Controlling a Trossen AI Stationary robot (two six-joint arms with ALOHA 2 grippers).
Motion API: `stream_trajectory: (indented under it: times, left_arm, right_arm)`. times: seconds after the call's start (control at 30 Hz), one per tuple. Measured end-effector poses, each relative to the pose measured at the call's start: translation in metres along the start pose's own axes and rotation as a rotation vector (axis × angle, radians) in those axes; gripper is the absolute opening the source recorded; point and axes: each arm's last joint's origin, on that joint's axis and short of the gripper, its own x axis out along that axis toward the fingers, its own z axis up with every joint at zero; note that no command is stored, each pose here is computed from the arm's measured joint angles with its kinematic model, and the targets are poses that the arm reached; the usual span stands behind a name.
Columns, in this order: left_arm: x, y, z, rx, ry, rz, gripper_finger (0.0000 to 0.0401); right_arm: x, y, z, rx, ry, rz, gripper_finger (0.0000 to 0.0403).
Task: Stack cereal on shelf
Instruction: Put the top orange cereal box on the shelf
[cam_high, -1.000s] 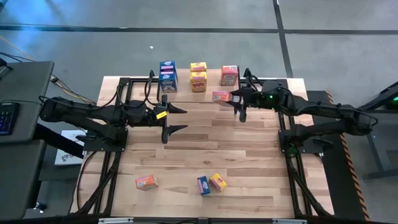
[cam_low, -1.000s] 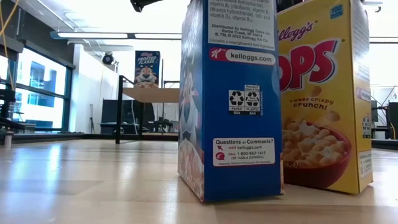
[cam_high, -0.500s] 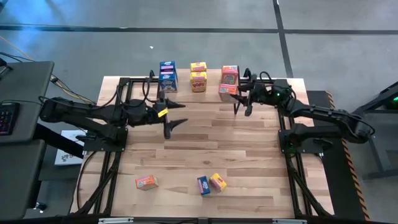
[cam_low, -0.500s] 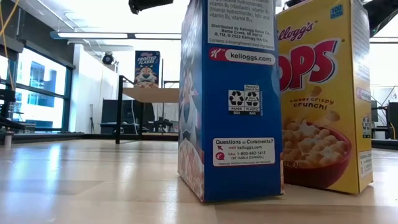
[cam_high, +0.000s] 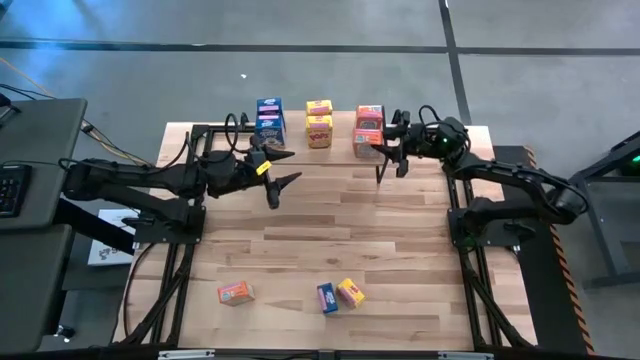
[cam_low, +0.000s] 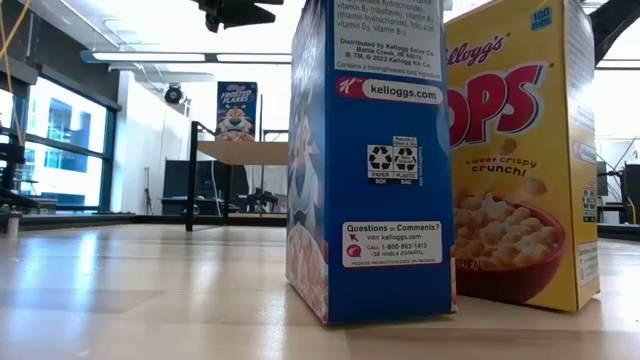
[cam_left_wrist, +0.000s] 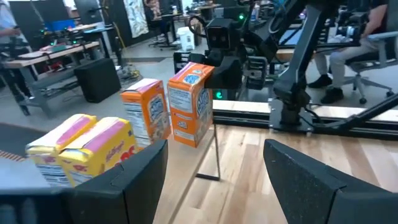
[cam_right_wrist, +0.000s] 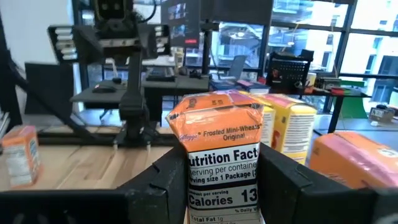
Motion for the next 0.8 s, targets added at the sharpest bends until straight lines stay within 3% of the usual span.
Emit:
stream_trajectory:
  times: [0.8]
  left_arm:
    - [0.000, 0.001, 0.000, 0.000, 0.002, 0.002, 0.0255]
  right_arm:
    - [0.007, -0.021, -0.025, 0.016, 0.003, -0.011, 0.0145]
